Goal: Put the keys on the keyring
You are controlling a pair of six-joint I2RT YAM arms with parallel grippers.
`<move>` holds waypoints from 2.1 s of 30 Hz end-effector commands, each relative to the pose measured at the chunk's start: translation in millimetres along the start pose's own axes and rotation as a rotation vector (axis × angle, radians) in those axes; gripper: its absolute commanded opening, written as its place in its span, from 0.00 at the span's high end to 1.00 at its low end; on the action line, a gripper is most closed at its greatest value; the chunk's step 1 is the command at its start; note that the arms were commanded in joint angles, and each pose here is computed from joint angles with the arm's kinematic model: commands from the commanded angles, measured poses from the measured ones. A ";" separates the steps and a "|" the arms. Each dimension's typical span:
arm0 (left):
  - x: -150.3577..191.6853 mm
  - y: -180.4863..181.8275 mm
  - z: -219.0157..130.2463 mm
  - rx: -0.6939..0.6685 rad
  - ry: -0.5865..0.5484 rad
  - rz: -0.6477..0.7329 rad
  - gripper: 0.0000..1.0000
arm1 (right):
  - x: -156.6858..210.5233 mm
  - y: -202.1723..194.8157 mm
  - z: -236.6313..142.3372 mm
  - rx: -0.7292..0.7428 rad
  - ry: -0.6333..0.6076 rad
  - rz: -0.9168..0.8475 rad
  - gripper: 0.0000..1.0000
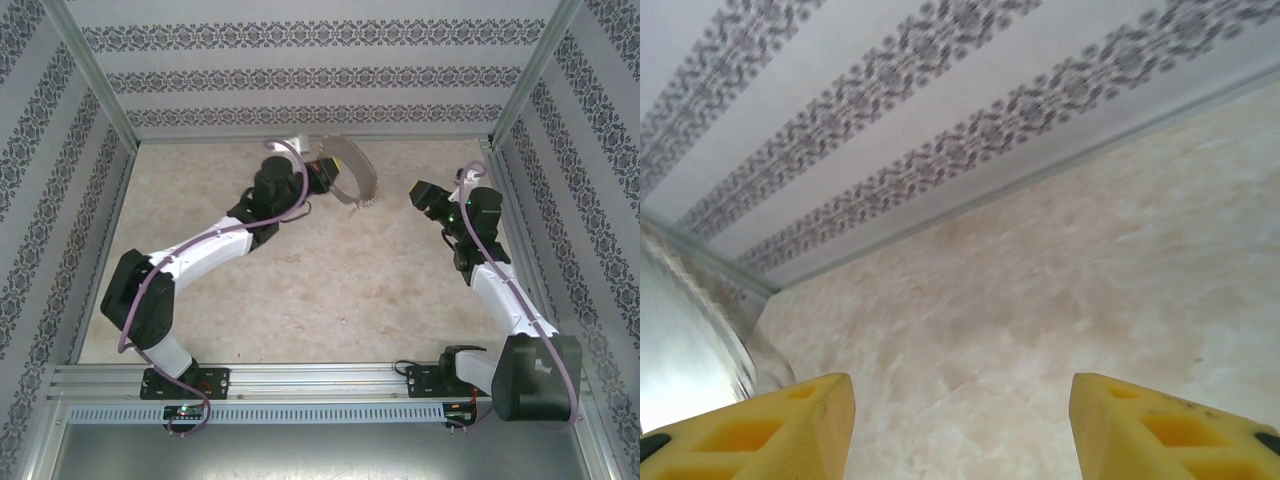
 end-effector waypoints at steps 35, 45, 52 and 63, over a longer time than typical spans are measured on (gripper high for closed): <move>128.2 133.2 50.0 -0.216 -0.099 0.093 1.00 | 21.8 -5.7 13.6 0.012 0.063 -0.017 0.41; 124.0 164.7 48.1 -0.305 -0.125 0.031 0.88 | 26.9 -0.3 16.6 -0.014 0.089 -0.016 0.40; 112.7 197.3 39.1 -0.446 -0.112 -0.120 0.35 | 24.6 8.0 8.4 -0.032 0.081 -0.002 0.40; 72.8 203.5 -17.4 -0.636 -0.105 -0.181 0.00 | 20.5 18.7 -13.9 -0.010 0.054 -0.006 0.32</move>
Point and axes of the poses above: each hand's point on the last joint's axis, 136 mm out from that joint toward the fingers, its own z axis out along the fingers, its own y axis along the line the jaws close on, x = y × z, the point moved 8 cm from there along -z, back along the fingers, and after that the axes turned 3 degrees about z, right-handed, at the moved point
